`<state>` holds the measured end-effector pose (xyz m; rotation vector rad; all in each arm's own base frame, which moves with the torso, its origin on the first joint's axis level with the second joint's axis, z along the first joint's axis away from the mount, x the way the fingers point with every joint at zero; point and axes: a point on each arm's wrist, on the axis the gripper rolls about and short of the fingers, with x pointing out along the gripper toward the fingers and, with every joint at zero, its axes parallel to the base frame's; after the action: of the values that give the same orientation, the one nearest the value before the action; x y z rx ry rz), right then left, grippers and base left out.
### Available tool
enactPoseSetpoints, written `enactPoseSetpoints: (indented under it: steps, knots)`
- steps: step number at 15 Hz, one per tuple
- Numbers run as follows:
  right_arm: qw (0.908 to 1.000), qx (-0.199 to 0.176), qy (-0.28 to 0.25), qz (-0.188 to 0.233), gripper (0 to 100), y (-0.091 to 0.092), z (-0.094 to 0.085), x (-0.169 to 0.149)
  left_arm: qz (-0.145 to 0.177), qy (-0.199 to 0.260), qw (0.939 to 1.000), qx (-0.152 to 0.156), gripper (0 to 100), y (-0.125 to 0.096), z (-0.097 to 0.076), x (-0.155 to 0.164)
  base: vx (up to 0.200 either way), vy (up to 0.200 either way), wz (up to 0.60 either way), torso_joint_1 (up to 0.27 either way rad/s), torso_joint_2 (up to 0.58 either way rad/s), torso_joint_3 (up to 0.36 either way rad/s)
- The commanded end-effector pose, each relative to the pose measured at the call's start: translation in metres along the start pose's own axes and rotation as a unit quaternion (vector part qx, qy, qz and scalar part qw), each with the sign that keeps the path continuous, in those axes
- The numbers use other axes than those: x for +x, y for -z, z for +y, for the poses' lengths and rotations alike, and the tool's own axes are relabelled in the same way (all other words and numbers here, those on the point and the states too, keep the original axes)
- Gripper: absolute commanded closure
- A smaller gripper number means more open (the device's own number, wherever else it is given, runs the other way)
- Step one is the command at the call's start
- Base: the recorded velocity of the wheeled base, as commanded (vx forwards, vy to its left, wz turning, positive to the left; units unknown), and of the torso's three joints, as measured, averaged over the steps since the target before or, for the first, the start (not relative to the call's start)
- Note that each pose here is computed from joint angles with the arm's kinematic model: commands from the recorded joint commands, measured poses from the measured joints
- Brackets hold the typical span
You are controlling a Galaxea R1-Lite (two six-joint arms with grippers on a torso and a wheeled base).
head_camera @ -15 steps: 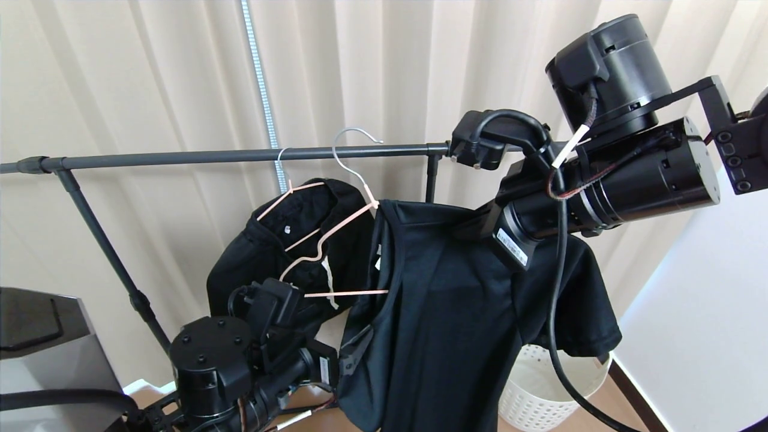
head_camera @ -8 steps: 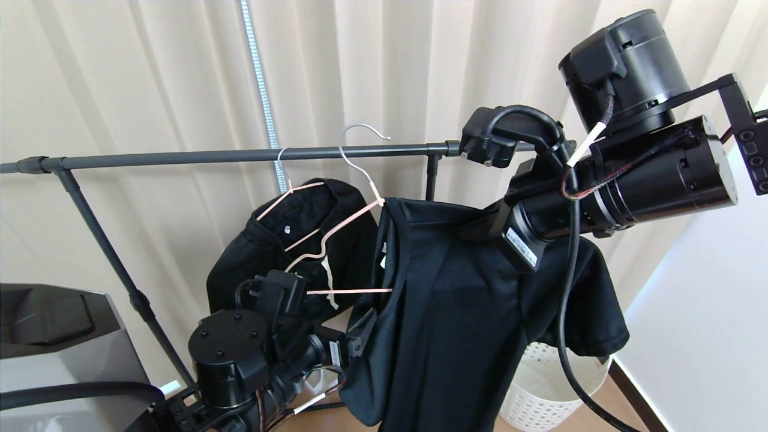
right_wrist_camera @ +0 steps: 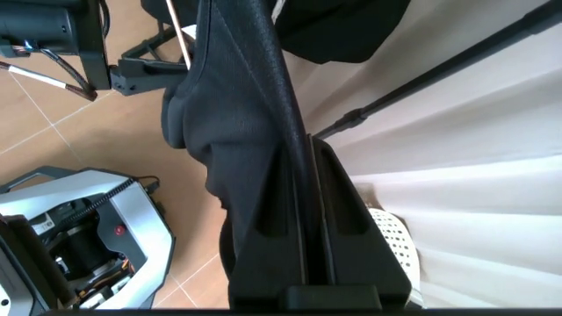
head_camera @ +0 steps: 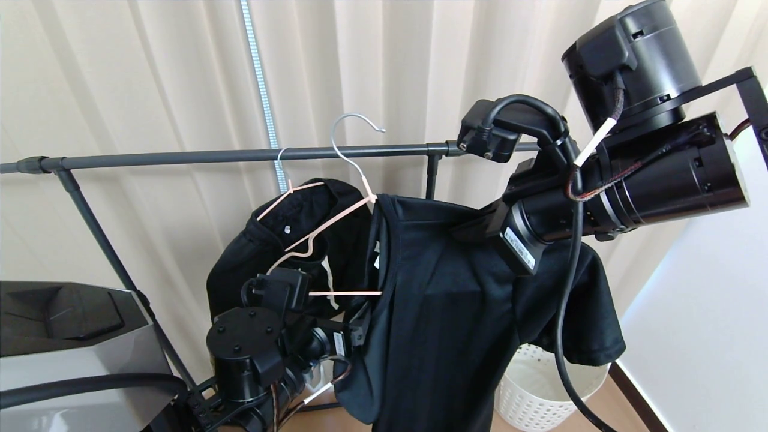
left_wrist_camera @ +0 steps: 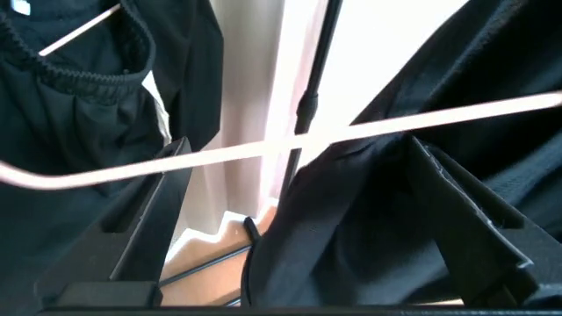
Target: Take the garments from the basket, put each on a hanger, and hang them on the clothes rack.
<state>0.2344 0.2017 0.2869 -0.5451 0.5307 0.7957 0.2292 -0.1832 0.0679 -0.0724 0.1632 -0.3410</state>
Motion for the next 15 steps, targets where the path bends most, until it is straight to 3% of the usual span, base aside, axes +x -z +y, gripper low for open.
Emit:
enactPoseSetpoints:
  steps: [1, 9, 15]
  knots:
    - [1.0, -0.001, -0.001, -0.003, 100, 0.0, 0.001, -0.004, 0.0, -0.006, 1.0, 0.0, 100, 0.002, -0.001, 0.003, 0.0, 0.0, 0.0, 0.0, 0.0, 0.0]
    - [0.9996, 0.018, 0.016, 0.013, 100, 0.011, -0.012, -0.003, -0.017, -0.008, 0.9998, -0.002, 100, -0.002, 0.002, 0.002, 0.0, 0.0, 0.0, 0.0, 0.0, 0.0]
    - [0.9987, 0.032, 0.036, 0.014, 100, 0.025, -0.022, -0.005, -0.023, -0.029, 0.9993, -0.002, 100, -0.006, 0.016, 0.008, 0.0, 0.0, 0.0, 0.0, 0.0, 0.0]
